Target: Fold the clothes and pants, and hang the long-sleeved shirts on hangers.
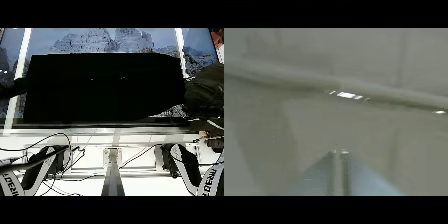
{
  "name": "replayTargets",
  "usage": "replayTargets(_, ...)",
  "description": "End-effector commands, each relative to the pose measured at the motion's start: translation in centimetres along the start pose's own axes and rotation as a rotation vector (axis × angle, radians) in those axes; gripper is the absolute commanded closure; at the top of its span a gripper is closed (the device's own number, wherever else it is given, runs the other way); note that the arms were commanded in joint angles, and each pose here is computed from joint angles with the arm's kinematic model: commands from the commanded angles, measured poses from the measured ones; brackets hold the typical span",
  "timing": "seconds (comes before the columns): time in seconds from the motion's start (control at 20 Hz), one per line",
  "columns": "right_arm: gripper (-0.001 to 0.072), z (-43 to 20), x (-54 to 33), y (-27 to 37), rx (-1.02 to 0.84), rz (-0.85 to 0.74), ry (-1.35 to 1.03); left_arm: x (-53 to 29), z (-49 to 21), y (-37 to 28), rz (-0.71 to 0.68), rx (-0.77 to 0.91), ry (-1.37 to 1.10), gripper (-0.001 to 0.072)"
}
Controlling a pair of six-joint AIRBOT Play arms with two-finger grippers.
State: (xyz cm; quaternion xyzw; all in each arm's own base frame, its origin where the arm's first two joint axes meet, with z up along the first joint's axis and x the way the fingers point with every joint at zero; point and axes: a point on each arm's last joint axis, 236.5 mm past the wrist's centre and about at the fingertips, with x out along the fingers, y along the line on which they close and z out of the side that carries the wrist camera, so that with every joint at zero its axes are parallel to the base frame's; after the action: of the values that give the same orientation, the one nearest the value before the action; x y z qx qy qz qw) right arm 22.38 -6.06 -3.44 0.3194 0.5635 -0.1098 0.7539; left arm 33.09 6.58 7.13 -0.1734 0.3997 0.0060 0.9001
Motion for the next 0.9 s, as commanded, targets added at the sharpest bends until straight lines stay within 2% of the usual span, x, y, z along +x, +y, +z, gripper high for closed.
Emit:
replayTargets(0.0, 0.0038, 0.9, 2.4, -0.9, 0.275, 0.019, -0.098, 0.6, -1.7, 2.2, 0.067, 0.017, 0.033, 0.0187)
replayTargets(0.05, 0.0033, 1.7, 2.5, -1.3, 0.287, 0.012, -0.141, 0.8, -1.8, 2.3, 0.070, 0.007, 0.039, 0.0155)
replayTargets(0.2, 0.0045, 4.4, 2.4, -1.9, 0.297, 0.009, -0.249, 1.1, -2.2, 3.1, 0.087, -0.049, 0.057, 0.0156)
replayTargets(0.35, 0.0046, 5.3, 3.9, -1.9, 0.370, 0.042, -0.249, 0.7, -2.9, 6.2, 0.176, -0.153, 0.076, 0.0156)
replayTargets(0.4, 0.0084, 5.8, 4.4, -1.8, 0.399, 0.060, -0.254, 0.4, -3.2, 7.5, 0.210, -0.185, 0.079, 0.0156)
replayTargets(0.45, 0.0181, 6.3, 4.9, -1.9, 0.425, 0.070, -0.261, 0.0, -3.3, 8.6, 0.234, -0.217, 0.075, 0.0156)
replayTargets(0.5, 0.0209, 6.7, 5.3, -2.1, 0.449, 0.074, -0.268, -0.5, -3.4, 9.6, 0.254, -0.248, 0.066, 0.0156)
replayTargets(0.75, 0.0215, 6.5, 8.0, -1.6, 0.415, 0.049, -0.239, -3.0, -4.0, 14.2, 0.343, -0.374, 0.023, 0.0156)
replayTargets(0.85, 0.0311, 6.9, 8.6, -0.2, 0.337, 0.050, -0.261, -3.9, -4.4, 15.7, 0.374, -0.417, 0.007, 0.0156)
